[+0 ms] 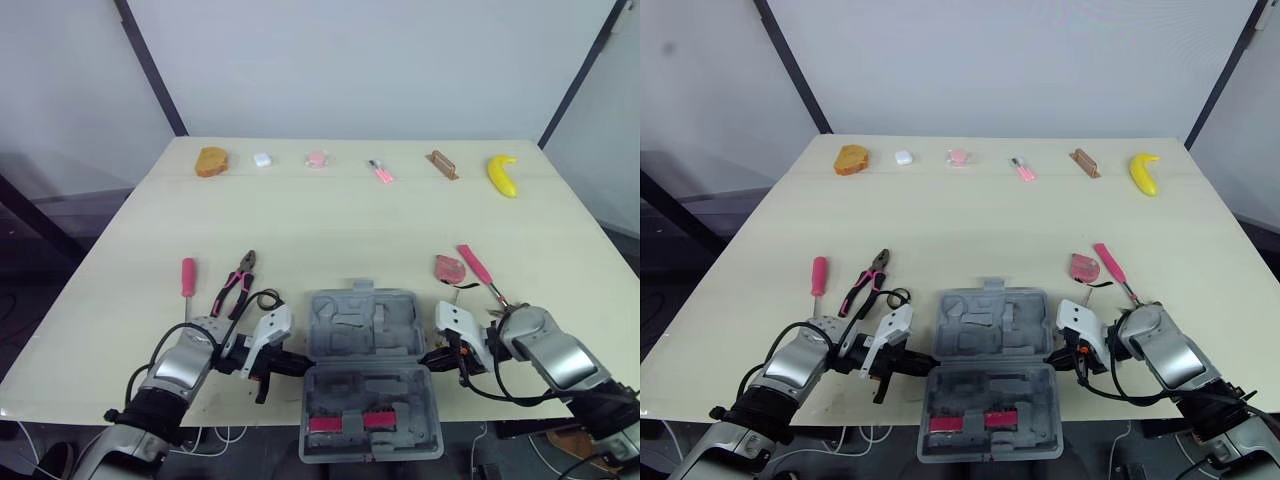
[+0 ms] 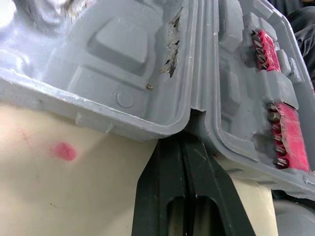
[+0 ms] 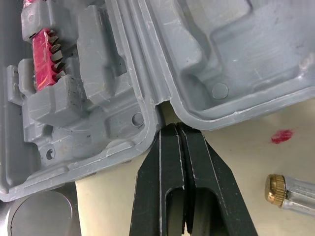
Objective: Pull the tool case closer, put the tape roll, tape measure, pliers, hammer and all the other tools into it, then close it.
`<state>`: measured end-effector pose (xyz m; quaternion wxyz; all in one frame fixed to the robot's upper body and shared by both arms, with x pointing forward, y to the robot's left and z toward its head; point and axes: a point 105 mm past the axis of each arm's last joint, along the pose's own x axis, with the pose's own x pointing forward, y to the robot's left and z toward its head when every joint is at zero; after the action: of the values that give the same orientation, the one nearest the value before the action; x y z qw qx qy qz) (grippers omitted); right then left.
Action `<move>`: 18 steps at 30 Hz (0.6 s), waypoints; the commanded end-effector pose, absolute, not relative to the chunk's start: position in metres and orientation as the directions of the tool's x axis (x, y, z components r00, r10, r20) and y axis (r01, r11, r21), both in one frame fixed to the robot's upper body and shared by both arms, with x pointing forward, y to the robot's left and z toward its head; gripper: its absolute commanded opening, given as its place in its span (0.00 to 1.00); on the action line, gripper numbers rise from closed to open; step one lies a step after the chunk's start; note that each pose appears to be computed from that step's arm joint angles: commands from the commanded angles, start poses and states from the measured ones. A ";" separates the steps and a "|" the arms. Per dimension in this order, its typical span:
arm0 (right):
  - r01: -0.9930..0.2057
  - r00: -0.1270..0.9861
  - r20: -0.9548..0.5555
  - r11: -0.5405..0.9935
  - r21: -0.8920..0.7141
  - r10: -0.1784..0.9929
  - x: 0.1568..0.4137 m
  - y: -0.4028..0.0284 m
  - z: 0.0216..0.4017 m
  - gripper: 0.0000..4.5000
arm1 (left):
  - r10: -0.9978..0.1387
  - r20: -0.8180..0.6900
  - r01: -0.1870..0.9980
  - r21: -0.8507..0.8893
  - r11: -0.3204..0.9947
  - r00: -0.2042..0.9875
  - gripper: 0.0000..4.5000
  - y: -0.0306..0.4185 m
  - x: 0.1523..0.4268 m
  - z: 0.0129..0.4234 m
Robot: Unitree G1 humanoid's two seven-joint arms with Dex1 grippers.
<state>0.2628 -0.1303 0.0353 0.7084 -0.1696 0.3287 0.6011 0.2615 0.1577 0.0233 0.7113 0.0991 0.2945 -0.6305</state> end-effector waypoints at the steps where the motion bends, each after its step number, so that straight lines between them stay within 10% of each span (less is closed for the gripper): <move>1: -0.969 0.078 -0.654 0.211 0.127 0.753 0.266 -0.131 0.044 0.00 | -0.839 -0.542 0.957 -0.212 0.198 0.053 0.00 0.162 0.265 0.028; 18: -0.963 0.108 -0.663 0.245 0.116 0.740 0.269 -0.142 0.043 0.00 | -0.836 -0.547 0.956 -0.217 0.199 0.050 0.00 0.163 0.263 0.025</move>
<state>0.2651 -0.1400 0.0343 0.7136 -0.1731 0.3337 0.5912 0.2617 0.1578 0.0232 0.7117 0.1001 0.2926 -0.6308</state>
